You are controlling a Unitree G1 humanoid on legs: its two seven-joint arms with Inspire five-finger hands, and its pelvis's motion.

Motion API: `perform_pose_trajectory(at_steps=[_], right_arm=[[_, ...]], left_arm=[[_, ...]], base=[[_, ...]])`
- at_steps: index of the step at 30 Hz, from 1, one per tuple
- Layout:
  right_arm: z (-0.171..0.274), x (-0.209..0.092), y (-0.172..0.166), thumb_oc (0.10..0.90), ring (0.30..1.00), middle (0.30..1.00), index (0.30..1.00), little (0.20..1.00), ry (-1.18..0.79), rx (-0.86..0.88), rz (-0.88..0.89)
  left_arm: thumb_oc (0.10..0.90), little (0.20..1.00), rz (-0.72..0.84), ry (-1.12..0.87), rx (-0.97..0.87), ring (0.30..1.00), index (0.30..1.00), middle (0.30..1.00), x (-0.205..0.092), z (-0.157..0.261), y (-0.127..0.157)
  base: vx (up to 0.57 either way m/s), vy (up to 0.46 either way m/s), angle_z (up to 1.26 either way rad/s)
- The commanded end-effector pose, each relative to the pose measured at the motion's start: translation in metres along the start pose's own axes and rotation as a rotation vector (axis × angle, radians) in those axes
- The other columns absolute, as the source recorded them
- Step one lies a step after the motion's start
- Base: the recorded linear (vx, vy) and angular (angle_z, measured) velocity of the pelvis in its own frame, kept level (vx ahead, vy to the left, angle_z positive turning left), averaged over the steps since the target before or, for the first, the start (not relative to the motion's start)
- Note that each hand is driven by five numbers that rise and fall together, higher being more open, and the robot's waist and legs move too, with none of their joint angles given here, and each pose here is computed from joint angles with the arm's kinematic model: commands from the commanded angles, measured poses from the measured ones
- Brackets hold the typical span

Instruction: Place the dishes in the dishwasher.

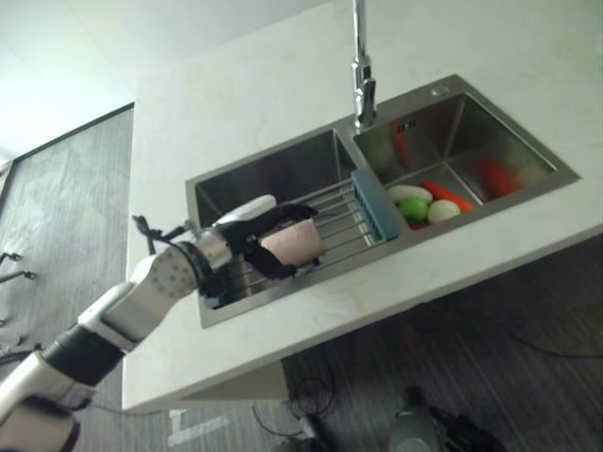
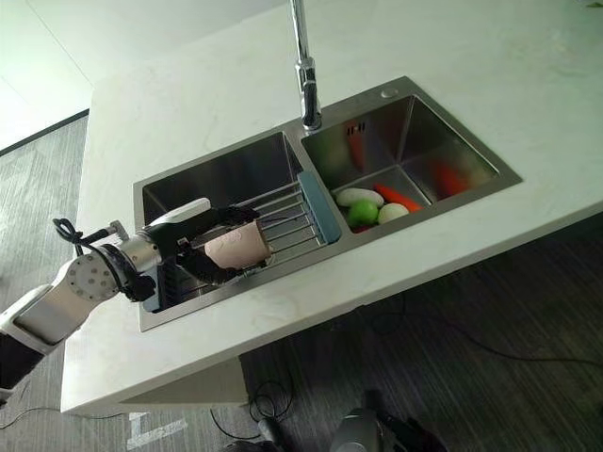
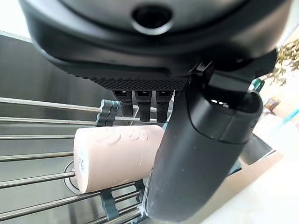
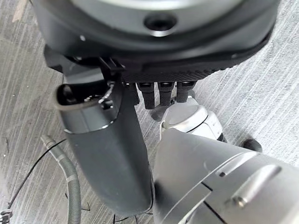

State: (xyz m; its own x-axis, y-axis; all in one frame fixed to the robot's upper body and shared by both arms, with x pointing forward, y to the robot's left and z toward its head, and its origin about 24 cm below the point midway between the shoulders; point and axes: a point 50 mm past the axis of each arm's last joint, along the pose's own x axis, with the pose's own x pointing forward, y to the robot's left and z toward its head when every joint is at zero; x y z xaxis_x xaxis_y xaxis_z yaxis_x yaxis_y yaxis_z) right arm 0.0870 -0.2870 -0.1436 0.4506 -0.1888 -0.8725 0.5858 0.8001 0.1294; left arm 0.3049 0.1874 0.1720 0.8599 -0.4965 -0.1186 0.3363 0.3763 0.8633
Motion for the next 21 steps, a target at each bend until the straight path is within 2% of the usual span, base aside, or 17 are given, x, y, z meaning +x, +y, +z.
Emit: perform_pose_trajectory(at_steps=[1,7,14,21], right_arm=[[-0.016,-0.006,-0.012,0.800,0.900,0.900,0.900,0.900,0.049,-0.016,-0.016],[-0.010,-0.008,-0.018,0.800,0.900,0.900,0.900,0.900,0.026,-0.009,-0.018],[-0.007,-0.007,-0.014,0.800,0.900,0.900,0.900,0.900,0.021,-0.021,-0.006],[-0.004,-0.005,-0.009,0.800,0.900,0.900,0.900,0.900,0.014,-0.028,0.006]], left_arm=[[0.800,0.900,0.264,-0.112,0.160,0.900,0.900,0.900,-0.010,0.031,0.059],[0.800,0.900,0.240,-0.077,0.046,0.900,0.900,0.900,-0.007,0.024,0.052],[0.800,0.900,0.337,-0.052,-0.005,0.900,0.900,0.900,-0.006,0.015,0.053],[0.800,0.900,0.321,-0.019,-0.064,0.900,0.900,0.900,0.001,0.008,0.042]], base=[[-0.05,0.066,-0.01],[-0.02,0.033,-0.07],[0.00,0.001,-0.02],[0.00,0.000,0.00]])
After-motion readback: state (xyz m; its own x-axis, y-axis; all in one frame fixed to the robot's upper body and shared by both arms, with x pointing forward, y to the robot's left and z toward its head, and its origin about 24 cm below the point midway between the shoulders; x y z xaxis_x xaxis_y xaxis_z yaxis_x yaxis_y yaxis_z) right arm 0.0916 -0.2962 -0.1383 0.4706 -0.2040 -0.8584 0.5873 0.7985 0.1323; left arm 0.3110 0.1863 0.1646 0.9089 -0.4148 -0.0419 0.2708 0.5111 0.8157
